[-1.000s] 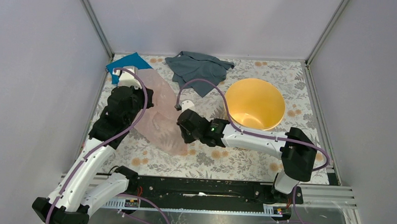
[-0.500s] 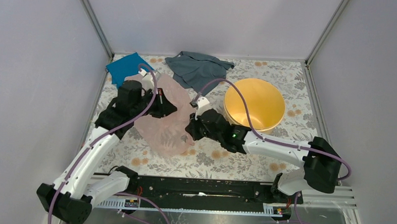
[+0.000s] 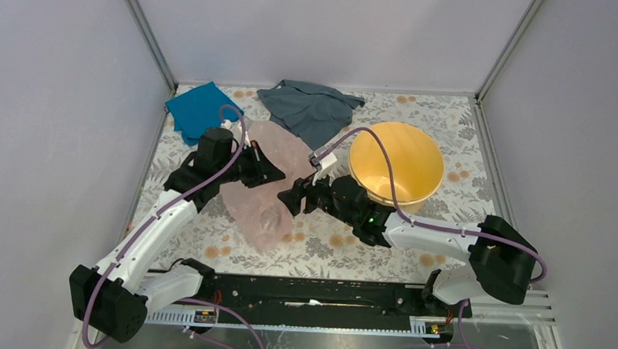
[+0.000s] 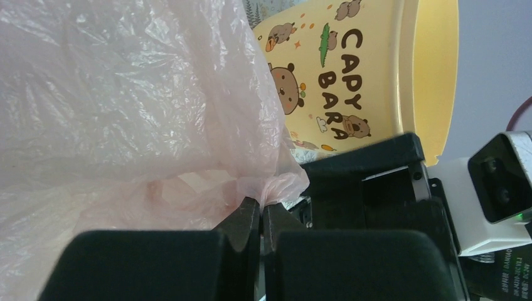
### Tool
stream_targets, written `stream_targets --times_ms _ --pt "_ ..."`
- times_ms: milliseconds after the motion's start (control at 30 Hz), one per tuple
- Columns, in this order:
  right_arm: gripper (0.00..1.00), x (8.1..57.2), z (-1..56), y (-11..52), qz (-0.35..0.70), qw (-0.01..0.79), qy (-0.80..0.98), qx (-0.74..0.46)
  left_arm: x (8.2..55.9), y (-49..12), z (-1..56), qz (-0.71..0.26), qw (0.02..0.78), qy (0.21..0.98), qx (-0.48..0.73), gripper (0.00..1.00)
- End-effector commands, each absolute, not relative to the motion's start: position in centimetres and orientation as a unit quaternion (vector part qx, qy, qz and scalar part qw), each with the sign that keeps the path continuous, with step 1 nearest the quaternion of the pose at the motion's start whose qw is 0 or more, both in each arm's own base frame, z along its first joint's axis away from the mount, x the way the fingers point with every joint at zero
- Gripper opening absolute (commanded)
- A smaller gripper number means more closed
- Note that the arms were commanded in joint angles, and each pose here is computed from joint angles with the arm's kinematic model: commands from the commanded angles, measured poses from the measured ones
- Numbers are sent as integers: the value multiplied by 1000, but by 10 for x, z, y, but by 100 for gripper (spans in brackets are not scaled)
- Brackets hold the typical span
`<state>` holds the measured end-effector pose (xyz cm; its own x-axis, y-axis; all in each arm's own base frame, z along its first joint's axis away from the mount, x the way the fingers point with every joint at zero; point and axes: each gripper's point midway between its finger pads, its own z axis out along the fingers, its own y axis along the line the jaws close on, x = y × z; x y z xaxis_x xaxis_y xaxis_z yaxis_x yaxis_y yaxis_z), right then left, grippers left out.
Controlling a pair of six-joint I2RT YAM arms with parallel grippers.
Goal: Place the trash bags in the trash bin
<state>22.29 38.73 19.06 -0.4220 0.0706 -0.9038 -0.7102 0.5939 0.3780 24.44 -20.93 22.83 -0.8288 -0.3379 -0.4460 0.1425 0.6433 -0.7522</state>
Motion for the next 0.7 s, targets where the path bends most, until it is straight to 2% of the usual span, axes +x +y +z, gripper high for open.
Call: stream_targets --times_ms 0,67,167,300,433,500,567,600,667 --pt "78 236 217 407 414 540 696 -229 256 -215 243 -438 306 843 -63 0" --pt "89 239 211 412 404 540 698 -241 257 -215 244 -434 308 845 -57 0" --pt "95 247 207 416 397 544 702 -230 259 -213 243 -426 309 849 -51 0" --pt "95 262 209 416 389 560 707 -189 257 -215 245 -432 307 847 -45 0" --pt "89 273 209 426 395 566 708 -148 256 -215 246 -433 310 845 -43 0" --pt "83 275 212 433 398 571 705 -135 255 -215 249 -438 311 843 -38 0" --pt "73 275 217 440 405 578 697 -129 253 -215 256 -442 314 840 -31 3" --pt "63 274 220 442 408 582 692 -126 252 -213 261 -440 320 839 -27 10" --pt "39 273 221 443 410 581 692 -125 250 -205 274 -425 343 837 -19 33"
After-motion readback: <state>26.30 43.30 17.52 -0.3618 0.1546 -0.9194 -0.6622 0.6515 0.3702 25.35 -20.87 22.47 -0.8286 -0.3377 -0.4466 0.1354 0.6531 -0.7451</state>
